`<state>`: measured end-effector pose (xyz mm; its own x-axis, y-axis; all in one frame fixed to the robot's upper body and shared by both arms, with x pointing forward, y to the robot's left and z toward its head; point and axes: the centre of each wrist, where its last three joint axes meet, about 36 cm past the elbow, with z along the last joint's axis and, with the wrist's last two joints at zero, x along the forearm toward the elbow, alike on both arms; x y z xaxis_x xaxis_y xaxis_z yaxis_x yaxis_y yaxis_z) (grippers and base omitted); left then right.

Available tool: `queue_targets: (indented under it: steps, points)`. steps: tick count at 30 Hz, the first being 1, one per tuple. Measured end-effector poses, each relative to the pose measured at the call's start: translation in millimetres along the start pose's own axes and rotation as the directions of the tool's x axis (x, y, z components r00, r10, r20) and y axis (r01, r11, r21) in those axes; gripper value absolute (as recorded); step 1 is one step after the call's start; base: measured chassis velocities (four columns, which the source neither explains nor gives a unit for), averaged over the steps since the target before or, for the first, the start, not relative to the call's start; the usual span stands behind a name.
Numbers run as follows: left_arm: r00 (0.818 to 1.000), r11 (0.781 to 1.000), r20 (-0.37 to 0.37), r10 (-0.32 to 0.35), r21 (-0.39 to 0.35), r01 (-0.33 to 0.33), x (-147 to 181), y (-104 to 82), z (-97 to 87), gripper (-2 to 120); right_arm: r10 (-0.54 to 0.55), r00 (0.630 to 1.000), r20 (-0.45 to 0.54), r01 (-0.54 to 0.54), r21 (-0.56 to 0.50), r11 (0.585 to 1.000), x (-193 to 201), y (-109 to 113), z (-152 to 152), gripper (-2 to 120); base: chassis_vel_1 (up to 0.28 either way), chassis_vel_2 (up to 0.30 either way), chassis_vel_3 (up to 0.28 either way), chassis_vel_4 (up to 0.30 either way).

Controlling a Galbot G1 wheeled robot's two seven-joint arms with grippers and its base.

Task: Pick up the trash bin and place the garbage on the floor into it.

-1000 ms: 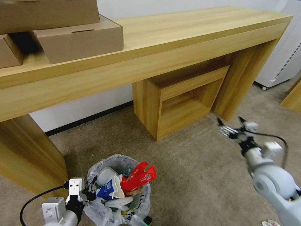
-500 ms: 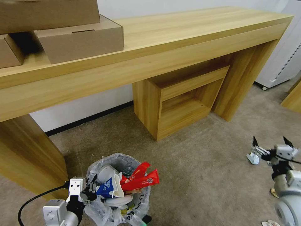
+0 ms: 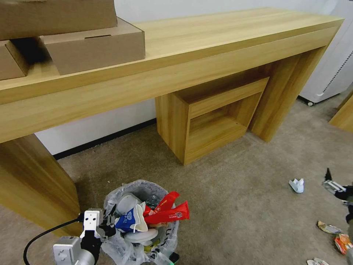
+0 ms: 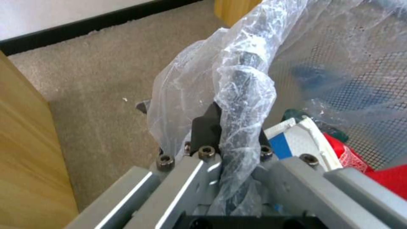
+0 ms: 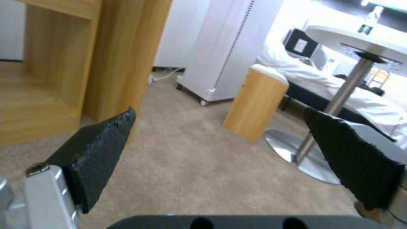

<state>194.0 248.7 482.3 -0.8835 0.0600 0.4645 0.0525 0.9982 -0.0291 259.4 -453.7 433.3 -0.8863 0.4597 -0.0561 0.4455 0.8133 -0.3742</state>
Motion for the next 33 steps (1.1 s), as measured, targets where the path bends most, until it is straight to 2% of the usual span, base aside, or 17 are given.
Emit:
queue_targets:
  steps: [6, 11, 22, 33]
  points:
    - [1.0, 1.0, -0.008, 0.001, -0.008, -0.001, -2, -0.3, 3.6, 0, 0.017, 1.0, 0.001, -0.017, 0.012, 1.0, 7, -3, 6, 100, 0.0, 0.0, 0.0, 0.0]
    - [1.0, 1.0, -0.006, -0.004, -0.009, 0.004, -2, -2.0, 8.0, 0, 0.012, 1.0, -0.014, -0.012, 0.005, 1.0, 13, 4, 11, 100, 0.0, 0.0, 0.0, 0.0]
    - [1.0, 1.0, -0.013, -0.006, -0.013, 0.005, 1, -4.9, 11.4, 0, 0.009, 1.0, -0.007, -0.009, 0.012, 1.0, 17, 3, 6, 100, 0.0, 0.0, 0.0, 0.0]
    - [1.0, 1.0, -0.019, -0.002, -0.018, 0.001, 2, -8.6, 14.1, 0, 0.014, 1.0, -0.011, -0.014, 0.009, 1.0, 16, 1, 3, 100, -0.097, -0.095, -0.092, -0.084]
